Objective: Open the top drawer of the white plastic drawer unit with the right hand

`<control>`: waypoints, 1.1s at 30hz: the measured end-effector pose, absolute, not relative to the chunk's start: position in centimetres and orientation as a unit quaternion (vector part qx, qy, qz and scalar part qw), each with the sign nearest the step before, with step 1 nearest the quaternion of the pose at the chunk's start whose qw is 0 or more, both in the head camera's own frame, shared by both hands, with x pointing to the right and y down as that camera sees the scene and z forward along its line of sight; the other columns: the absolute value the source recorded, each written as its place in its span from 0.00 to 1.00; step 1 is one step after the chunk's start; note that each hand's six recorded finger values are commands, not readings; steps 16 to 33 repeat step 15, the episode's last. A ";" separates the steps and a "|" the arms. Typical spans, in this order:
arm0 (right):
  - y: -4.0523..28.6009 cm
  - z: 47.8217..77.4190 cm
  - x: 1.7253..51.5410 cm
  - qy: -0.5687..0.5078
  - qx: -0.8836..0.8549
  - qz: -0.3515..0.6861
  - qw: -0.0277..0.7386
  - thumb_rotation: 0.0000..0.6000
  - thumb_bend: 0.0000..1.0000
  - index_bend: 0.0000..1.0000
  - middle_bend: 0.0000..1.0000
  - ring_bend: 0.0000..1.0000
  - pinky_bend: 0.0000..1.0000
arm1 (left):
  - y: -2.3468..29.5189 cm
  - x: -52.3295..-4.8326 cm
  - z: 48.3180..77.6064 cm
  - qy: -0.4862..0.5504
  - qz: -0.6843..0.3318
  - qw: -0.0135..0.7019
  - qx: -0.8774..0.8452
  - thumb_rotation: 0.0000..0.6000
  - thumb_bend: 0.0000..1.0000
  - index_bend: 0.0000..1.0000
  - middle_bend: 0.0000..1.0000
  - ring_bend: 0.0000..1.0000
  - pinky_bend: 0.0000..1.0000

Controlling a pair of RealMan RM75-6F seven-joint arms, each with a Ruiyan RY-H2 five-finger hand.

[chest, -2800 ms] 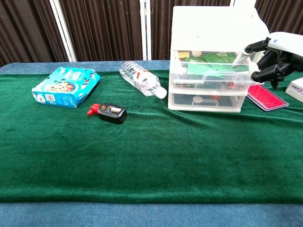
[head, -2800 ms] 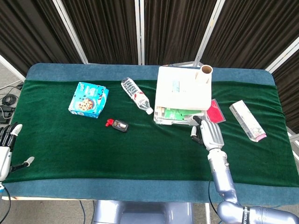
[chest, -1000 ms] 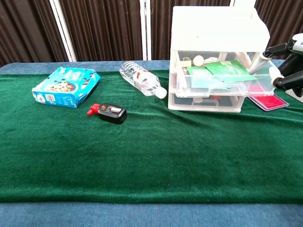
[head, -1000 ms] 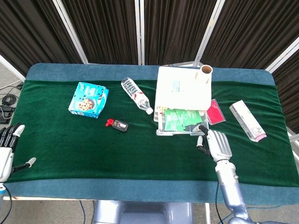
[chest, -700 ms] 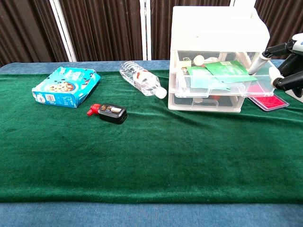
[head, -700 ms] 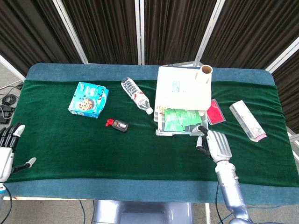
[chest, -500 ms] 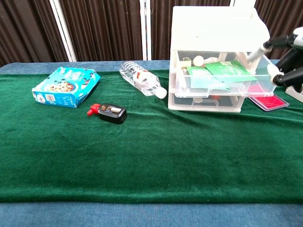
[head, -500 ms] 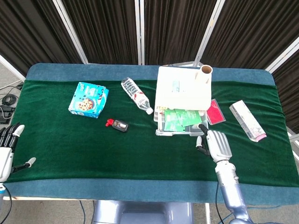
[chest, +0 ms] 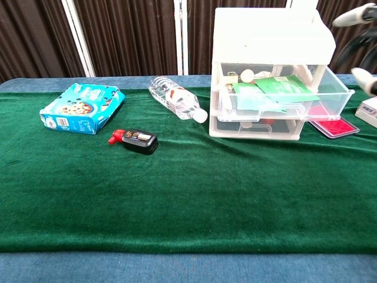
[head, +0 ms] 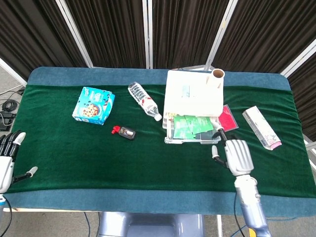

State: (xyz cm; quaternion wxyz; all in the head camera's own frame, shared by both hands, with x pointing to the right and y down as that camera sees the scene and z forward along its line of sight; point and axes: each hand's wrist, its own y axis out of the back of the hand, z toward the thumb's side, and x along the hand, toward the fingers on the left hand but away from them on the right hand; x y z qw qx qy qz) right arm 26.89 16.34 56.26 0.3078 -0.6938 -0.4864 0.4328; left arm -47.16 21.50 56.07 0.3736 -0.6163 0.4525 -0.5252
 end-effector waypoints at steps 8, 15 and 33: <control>19.7 57.5 33.4 -0.456 -0.662 0.474 0.359 1.00 0.14 0.00 0.00 0.00 0.00 | 21.9 -47.2 56.4 0.440 -0.530 0.381 -0.617 1.00 0.14 0.00 0.00 0.00 0.00; 22.9 57.8 39.1 -0.430 -0.622 0.520 0.397 1.00 0.14 0.00 0.00 0.00 0.00 | 22.3 -47.4 56.6 0.429 -0.534 0.387 -0.617 1.00 0.13 0.00 0.00 0.00 0.00; 22.9 57.8 39.1 -0.430 -0.622 0.520 0.397 1.00 0.14 0.00 0.00 0.00 0.00 | 22.3 -47.4 56.6 0.429 -0.534 0.387 -0.617 1.00 0.13 0.00 0.00 0.00 0.00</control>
